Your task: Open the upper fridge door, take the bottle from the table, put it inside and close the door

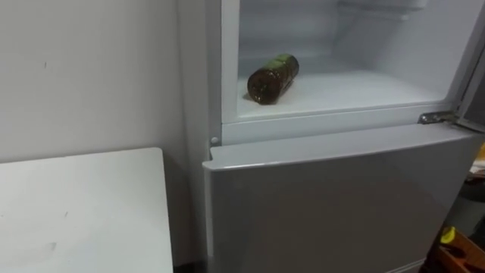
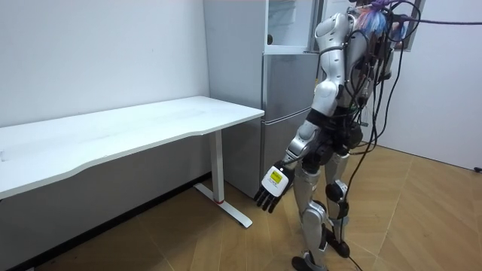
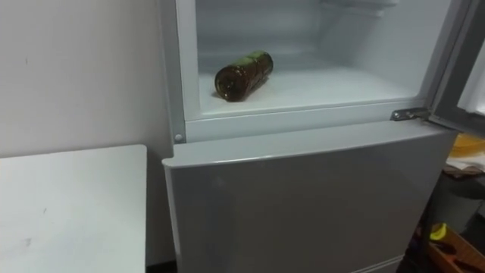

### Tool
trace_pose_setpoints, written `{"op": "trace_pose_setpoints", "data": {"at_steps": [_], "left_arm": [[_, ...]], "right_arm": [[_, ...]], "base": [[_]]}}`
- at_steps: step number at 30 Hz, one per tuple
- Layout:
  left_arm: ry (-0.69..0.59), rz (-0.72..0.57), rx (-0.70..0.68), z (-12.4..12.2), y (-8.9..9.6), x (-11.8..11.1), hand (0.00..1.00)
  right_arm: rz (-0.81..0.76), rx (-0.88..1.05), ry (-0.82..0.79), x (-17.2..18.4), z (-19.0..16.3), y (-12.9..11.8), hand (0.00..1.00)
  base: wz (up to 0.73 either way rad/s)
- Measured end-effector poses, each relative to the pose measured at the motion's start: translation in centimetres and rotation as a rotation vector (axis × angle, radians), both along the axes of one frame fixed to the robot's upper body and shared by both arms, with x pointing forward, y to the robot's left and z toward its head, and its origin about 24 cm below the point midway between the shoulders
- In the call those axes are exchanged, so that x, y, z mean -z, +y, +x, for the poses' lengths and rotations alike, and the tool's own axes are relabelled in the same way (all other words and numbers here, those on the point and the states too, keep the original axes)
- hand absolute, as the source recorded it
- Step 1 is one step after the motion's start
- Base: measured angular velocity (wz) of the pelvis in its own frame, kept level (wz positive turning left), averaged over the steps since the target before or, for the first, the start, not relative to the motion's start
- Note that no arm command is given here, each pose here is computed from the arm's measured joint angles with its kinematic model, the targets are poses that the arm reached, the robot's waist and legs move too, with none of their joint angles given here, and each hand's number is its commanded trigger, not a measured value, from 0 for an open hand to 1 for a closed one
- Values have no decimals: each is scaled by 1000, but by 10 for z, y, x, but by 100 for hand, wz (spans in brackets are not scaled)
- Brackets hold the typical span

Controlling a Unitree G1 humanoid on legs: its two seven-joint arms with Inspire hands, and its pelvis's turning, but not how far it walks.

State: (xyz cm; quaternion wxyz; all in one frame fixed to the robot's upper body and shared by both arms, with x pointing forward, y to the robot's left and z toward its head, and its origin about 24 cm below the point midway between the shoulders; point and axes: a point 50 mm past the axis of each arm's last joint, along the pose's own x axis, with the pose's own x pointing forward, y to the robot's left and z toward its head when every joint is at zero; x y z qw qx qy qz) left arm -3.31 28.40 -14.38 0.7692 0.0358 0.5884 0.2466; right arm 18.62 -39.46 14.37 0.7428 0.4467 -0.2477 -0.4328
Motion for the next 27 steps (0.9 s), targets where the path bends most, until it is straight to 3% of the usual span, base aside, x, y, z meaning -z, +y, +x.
{"op": "trace_pose_setpoints", "data": {"at_steps": [18,27], "left_arm": [[48,-53,45,-8,-7,4,0],[80,-116,76,-9,-18,11,0]], "right_arm": [[-30,-40,-5,-4,8,11,0],[-166,-50,62,5,2,39,0]], "base": [[0],[-8]]}}
